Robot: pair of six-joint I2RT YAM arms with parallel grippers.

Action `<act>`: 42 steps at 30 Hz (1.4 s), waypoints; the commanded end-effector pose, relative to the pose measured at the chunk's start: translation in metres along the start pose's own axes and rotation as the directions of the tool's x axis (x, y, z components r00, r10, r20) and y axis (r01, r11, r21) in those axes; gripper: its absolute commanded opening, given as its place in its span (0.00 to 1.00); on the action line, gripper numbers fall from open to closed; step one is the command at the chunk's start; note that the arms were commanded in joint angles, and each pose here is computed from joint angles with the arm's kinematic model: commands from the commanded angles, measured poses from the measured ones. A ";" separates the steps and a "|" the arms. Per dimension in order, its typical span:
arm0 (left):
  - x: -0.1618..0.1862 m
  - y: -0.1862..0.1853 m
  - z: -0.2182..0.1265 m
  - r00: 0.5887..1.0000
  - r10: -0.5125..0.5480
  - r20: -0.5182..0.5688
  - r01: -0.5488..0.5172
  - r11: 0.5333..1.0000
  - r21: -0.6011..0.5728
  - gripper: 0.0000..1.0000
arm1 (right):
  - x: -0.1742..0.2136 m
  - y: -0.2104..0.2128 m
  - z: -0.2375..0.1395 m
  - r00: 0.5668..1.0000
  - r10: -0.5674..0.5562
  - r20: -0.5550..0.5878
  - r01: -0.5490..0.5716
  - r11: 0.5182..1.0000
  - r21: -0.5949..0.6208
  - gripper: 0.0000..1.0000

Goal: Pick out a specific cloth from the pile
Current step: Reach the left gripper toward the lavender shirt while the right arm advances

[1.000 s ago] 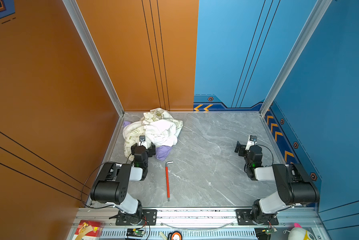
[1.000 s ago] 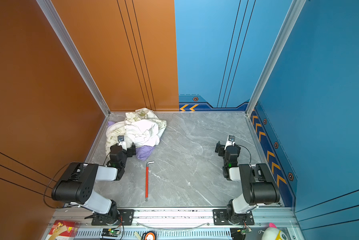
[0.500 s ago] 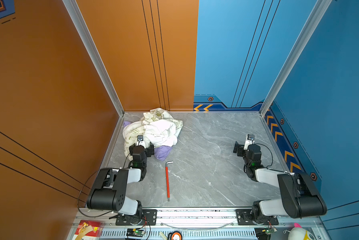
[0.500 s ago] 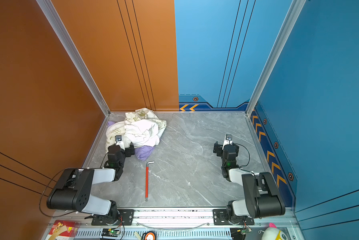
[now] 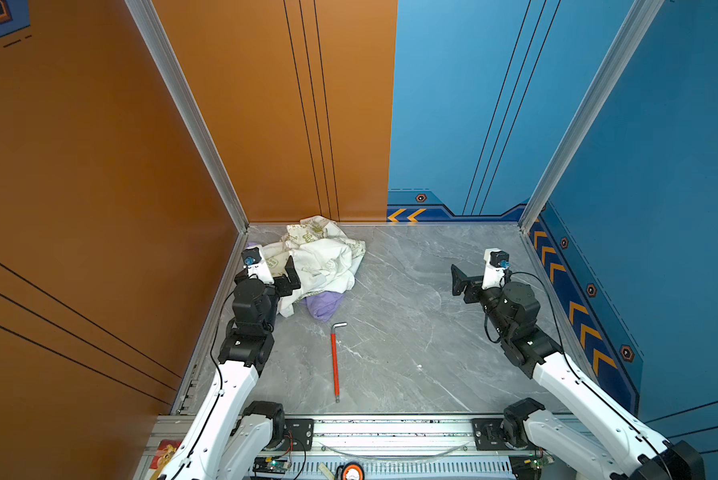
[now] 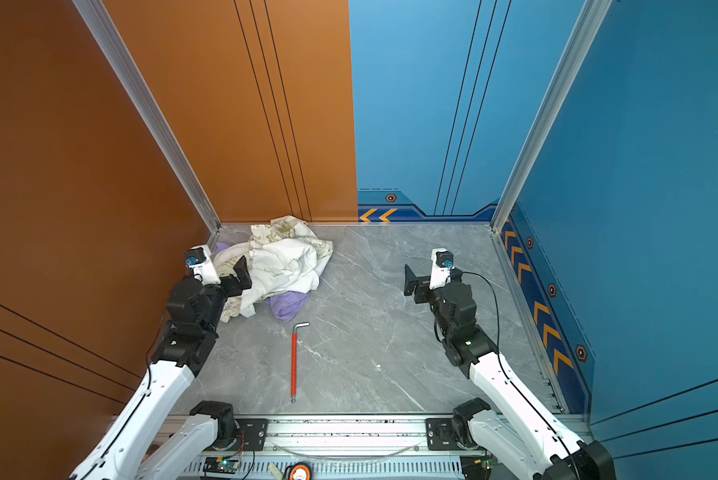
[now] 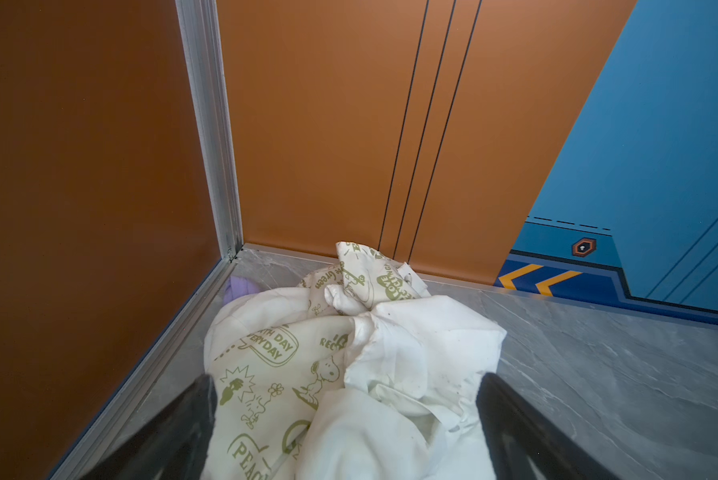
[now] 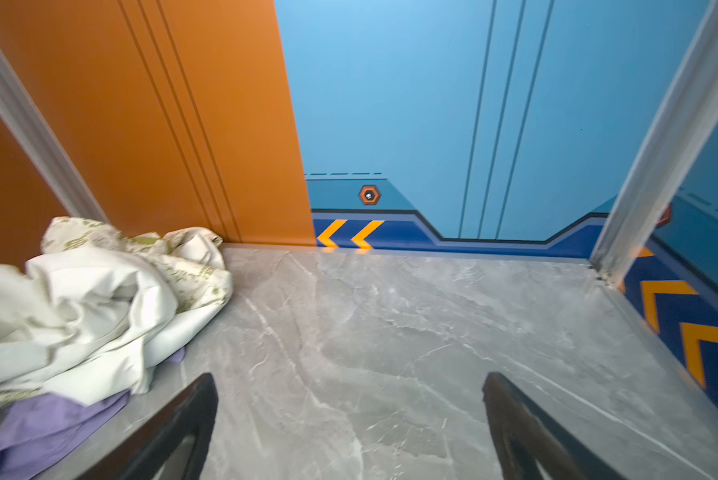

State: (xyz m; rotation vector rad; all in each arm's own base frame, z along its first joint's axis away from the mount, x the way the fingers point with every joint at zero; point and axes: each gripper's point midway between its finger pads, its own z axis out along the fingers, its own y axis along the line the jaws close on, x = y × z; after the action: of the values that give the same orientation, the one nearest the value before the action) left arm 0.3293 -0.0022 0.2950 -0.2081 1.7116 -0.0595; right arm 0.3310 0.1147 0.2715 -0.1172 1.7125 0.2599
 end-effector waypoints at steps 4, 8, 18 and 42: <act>0.085 -0.020 -0.026 0.903 -0.118 -0.413 0.165 0.983 0.079 0.99 | 0.027 0.060 0.002 0.991 -0.038 -0.132 0.016 0.987 -0.157 1.00; 0.120 -0.026 -0.033 0.832 -0.209 -0.514 0.279 0.958 0.062 0.96 | 0.040 0.096 0.006 0.982 -0.103 -0.157 0.062 0.967 -0.248 1.00; 0.174 -0.013 -0.032 0.729 -0.371 -0.575 0.393 0.915 -0.092 0.90 | 0.046 0.160 0.012 0.976 -0.154 -0.151 0.089 0.925 -0.370 1.00; 0.227 -0.022 0.030 0.547 -0.581 -0.603 0.597 0.776 -0.205 0.63 | 0.034 0.170 -0.004 0.978 -0.174 -0.115 0.114 0.908 -0.403 1.00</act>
State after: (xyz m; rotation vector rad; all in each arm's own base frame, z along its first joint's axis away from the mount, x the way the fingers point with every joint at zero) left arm 0.3221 -0.0583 0.0699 -0.8340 2.2821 -0.6912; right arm 0.2855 0.2818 0.2525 -0.5699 1.7836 0.5053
